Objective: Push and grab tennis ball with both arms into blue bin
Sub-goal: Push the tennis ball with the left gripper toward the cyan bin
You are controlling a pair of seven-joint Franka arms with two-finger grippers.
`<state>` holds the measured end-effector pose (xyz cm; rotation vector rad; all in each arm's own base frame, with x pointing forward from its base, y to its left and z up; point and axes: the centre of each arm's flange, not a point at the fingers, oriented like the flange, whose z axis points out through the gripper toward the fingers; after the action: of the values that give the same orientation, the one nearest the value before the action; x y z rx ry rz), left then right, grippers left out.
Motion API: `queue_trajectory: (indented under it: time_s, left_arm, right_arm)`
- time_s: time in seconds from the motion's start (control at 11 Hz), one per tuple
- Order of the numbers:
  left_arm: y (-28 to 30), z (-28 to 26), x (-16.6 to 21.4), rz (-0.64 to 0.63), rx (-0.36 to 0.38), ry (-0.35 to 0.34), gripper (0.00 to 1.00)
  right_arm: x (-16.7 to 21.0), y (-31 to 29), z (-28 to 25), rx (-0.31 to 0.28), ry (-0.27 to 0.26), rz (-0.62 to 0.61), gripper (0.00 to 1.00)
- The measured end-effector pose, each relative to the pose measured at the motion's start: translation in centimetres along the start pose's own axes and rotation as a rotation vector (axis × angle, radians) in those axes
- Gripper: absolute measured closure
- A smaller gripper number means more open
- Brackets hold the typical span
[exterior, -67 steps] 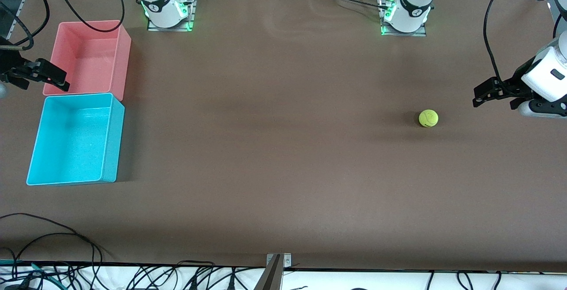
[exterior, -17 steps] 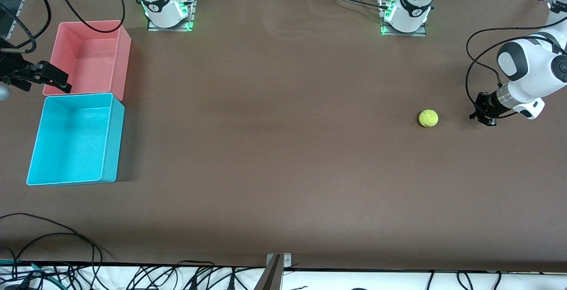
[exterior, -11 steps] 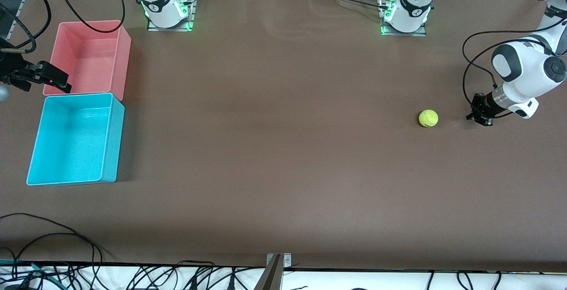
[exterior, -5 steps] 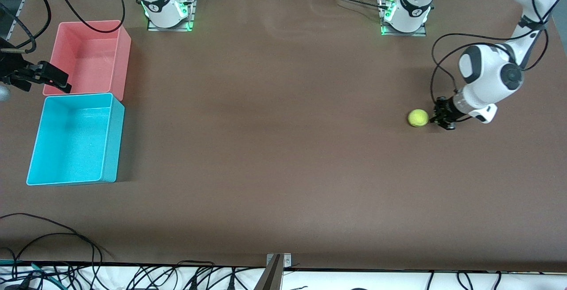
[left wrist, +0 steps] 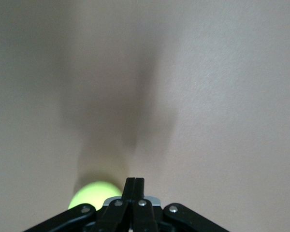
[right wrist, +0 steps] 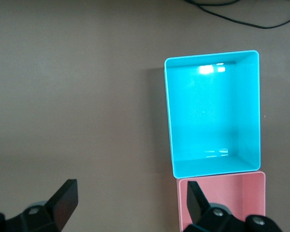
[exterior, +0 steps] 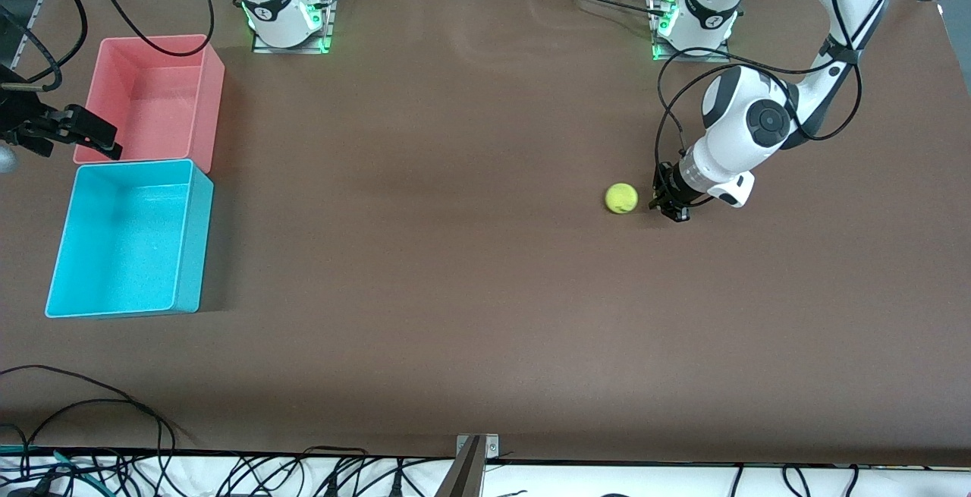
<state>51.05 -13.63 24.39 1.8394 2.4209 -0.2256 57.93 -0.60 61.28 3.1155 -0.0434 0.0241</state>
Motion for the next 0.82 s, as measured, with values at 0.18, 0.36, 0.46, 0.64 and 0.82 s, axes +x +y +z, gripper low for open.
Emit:
queue_trajectory:
  time_s: [0.18,0.36,0.46,0.64,0.82]
  left_arm:
    - [1.9,-1.5,1.7,-0.039,0.043,0.032,0.99]
    - [3.7,-3.8,3.0,-0.046,0.096,0.067,0.99]
    - [4.3,-5.0,3.4,-0.031,0.109,0.079,0.99]
    - [5.1,-6.8,5.1,0.006,0.113,0.092,0.99]
    - [5.4,-7.7,6.4,0.037,0.113,0.098,0.99]
  right_arm:
    - [0.0,0.0,0.0,0.000,0.000,0.000,0.00]
    - [0.0,0.0,0.0,0.000,0.000,0.000,0.00]
    - [0.0,0.0,0.0,0.000,0.000,0.000,0.00]
    - [0.0,0.0,0.0,0.000,0.000,0.000,0.00]
    - [0.0,0.0,0.0,0.000,0.000,0.000,0.00]
